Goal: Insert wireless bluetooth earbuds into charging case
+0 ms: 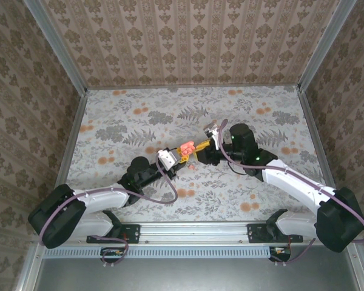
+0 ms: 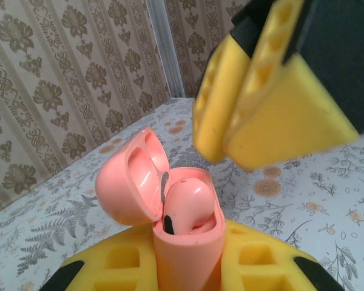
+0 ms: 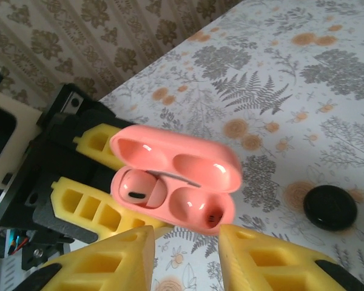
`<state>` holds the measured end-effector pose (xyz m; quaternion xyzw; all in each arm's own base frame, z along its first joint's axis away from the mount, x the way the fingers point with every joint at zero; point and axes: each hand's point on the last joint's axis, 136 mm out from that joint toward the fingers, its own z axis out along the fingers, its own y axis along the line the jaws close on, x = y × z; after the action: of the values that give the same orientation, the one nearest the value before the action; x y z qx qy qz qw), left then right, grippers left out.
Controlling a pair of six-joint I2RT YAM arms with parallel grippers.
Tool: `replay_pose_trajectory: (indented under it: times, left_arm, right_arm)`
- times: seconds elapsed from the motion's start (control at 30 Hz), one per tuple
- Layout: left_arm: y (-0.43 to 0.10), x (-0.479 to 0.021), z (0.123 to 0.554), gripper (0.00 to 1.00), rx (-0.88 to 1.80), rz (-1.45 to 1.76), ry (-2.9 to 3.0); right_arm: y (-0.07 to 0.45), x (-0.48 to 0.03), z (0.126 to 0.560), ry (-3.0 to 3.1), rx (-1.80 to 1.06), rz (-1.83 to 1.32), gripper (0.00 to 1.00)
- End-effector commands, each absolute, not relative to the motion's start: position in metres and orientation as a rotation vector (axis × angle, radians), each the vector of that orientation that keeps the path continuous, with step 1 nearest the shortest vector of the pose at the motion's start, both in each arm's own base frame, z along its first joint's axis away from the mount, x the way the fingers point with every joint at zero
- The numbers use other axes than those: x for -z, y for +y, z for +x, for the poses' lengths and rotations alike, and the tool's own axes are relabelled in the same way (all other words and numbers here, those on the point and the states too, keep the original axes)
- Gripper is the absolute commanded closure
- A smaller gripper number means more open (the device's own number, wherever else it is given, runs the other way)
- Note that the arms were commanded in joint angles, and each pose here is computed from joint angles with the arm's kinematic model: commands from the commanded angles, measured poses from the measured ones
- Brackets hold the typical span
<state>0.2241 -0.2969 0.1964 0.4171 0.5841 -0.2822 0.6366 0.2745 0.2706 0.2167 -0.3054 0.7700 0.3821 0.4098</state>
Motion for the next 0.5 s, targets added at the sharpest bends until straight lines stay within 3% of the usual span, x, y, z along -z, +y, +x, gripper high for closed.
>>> replay_pose_trajectory:
  times: [0.0,0.47]
  left_arm:
    - [-0.289,-0.201,0.232,0.84,0.655,0.878,1.363]
    - [-0.225,-0.169,0.258,0.85,0.505,0.61,1.644]
  right_arm:
    - [0.259,-0.224,0.281,2.012,-0.917,-0.706,0.64]
    - [0.242,-0.163,0.297,2.512,-0.708,-0.671,0.59]
